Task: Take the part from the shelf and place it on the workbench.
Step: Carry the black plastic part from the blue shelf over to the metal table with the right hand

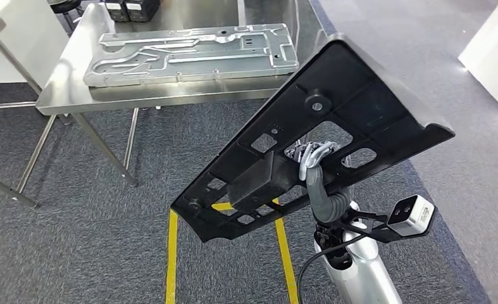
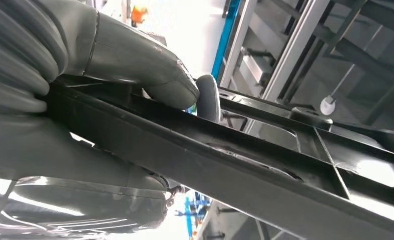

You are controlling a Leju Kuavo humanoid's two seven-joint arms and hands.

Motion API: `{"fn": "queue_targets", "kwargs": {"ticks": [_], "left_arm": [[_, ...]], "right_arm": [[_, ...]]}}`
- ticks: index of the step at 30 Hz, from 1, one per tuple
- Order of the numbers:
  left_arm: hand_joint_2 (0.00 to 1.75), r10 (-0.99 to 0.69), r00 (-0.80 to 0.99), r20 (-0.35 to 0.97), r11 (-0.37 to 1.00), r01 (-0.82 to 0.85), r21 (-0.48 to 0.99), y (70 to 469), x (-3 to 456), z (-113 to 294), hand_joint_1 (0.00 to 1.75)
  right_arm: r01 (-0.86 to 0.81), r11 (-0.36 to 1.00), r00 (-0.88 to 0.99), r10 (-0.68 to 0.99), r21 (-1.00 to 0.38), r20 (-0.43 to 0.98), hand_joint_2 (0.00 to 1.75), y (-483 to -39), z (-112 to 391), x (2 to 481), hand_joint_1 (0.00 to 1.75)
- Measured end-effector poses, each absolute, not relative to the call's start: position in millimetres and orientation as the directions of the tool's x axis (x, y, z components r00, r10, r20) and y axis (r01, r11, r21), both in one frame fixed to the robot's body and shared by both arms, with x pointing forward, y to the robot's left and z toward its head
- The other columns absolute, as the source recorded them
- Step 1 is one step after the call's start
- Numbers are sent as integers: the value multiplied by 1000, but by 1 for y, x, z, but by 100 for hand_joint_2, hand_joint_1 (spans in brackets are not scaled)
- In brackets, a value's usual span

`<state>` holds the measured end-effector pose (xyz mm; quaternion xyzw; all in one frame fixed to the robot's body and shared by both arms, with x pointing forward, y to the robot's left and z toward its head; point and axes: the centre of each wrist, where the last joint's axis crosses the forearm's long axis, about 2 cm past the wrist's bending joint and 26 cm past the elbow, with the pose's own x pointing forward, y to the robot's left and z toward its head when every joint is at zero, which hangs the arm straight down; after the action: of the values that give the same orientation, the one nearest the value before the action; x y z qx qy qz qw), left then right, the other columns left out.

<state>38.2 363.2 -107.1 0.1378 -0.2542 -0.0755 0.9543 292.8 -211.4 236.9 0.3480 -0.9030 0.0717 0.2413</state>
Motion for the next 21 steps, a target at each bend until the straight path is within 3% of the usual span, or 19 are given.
{"fn": "queue_targets", "kwargs": {"ticks": [21], "left_arm": [[175,-200,862,466,962,82,261,364,42,-107,0]], "right_arm": [[-640,768,-677,-546,-29,493,175,-216,244,293,175]]}}
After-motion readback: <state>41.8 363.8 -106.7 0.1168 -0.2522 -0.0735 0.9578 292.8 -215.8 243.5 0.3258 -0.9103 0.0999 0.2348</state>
